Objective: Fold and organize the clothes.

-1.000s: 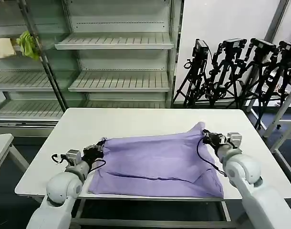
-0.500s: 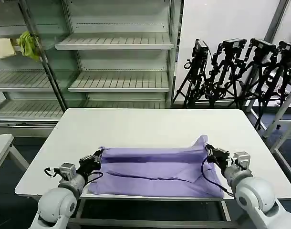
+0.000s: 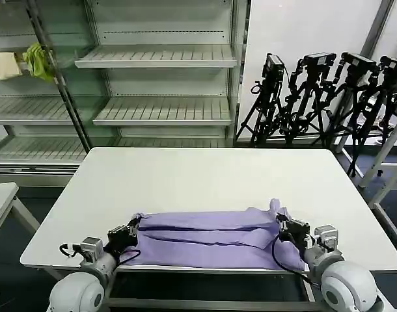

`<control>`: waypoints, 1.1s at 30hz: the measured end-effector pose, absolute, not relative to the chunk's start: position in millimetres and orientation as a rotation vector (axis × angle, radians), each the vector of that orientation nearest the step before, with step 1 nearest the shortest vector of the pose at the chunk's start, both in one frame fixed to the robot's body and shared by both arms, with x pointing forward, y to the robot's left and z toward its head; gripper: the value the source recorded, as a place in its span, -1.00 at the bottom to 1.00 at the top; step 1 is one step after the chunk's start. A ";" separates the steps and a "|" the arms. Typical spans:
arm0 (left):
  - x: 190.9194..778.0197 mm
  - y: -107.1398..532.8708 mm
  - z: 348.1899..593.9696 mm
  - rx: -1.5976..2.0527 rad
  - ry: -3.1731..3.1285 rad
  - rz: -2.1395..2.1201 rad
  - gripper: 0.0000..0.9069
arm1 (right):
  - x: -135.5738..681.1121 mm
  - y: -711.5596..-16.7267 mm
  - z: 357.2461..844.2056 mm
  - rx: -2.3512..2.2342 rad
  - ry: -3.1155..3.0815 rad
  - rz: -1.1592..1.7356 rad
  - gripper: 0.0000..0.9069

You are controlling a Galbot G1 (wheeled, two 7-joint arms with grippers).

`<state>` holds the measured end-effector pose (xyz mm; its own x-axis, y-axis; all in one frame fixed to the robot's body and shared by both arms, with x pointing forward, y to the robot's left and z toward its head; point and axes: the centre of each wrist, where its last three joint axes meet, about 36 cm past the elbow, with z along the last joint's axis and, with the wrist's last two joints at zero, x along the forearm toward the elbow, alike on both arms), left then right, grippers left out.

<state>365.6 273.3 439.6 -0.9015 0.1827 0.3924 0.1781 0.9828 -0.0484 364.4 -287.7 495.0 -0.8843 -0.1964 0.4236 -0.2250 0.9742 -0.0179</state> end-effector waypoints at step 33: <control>327.8 278.2 444.9 -0.197 -2.713 -0.022 1.00 | 330.9 -292.7 494.6 0.262 -2.658 0.330 1.00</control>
<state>327.8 278.2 444.9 -0.9025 0.1351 0.4090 0.1418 0.9898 -0.0141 330.9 -292.7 494.6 -0.8821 -0.1296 0.4529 -0.2364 0.9534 -0.1875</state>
